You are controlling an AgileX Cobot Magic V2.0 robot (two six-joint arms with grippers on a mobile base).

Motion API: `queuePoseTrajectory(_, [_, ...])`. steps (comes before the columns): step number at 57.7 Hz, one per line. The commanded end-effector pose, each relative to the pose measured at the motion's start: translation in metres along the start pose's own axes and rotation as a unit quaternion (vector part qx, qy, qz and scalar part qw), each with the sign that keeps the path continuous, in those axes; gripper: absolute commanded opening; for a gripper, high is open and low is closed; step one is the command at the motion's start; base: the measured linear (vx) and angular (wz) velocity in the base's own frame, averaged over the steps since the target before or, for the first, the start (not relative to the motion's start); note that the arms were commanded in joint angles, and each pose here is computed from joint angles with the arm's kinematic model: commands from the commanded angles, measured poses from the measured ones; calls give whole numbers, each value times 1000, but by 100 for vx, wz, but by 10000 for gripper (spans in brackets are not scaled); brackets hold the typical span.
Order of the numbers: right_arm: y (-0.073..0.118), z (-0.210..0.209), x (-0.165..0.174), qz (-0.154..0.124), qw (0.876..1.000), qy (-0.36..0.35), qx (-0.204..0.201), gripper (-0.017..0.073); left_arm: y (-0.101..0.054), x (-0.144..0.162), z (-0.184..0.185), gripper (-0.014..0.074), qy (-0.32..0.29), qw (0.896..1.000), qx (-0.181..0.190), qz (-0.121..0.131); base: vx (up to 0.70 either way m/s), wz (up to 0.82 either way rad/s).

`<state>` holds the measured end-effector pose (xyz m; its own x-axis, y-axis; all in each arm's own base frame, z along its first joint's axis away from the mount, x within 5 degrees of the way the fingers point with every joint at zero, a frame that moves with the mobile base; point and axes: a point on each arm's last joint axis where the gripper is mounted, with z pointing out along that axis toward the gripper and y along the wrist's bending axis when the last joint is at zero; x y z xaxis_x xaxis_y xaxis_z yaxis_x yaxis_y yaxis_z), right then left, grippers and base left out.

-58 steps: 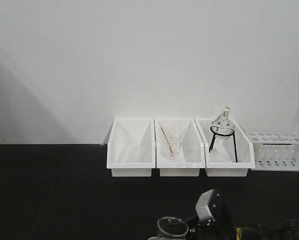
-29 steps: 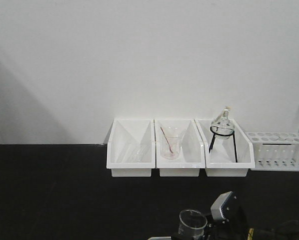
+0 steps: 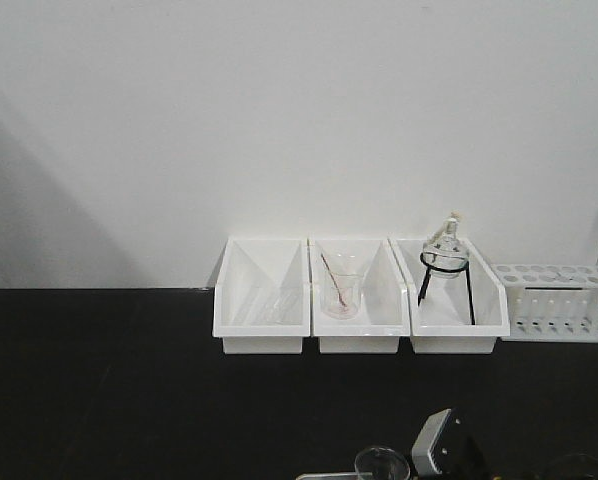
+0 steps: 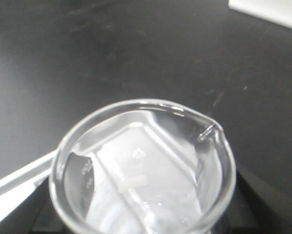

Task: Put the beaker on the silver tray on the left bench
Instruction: 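Lower the beaker onto the silver tray with the right gripper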

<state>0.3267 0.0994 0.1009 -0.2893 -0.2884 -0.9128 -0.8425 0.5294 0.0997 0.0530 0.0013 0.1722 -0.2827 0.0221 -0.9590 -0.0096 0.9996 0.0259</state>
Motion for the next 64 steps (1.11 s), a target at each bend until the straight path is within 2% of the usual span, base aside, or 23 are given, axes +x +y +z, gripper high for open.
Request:
queuePoseTrajectory(1, [0, -6, -21, -40, 999, -35, -12, -3, -1, 1, 2, 1, -33, 999, 4, -1, 0, 0])
queuePoseTrajectory(5, [1, -6, -20, -46, 998, -29, -21, -3, -1, 1, 2, 1, -33, 999, 4, -1, 0, 0])
queuePoseTrajectory(17, [2, -6, -20, -40, 999, -28, -23, 11, -1, 1, 2, 1, -33, 999, 4, -1, 0, 0])
queuePoseTrajectory(31, [3, -6, -18, -47, 998, -22, -32, 114, -1, 1, 2, 1, -33, 999, 4, -1, 0, 0])
queuePoseTrajectory(38, [4, -6, -19, -47, 998, -24, -33, 232, -1, 1, 2, 1, -33, 999, 4, -1, 0, 0])
queuePoseTrajectory(51, [4, -6, -21, -45, 998, -34, -36, 534, -1, 1, 2, 1, -33, 999, 4, -1, 0, 0])
queuePoseTrajectory(55, [4, -6, -21, -45, 998, -34, -35, 603, -1, 1, 2, 1, -33, 999, 4, -1, 0, 0])
queuePoseTrajectory(64, [4, -6, -22, -45, 998, -38, -37, 678, -1, 1, 2, 1, -33, 999, 4, -1, 0, 0])
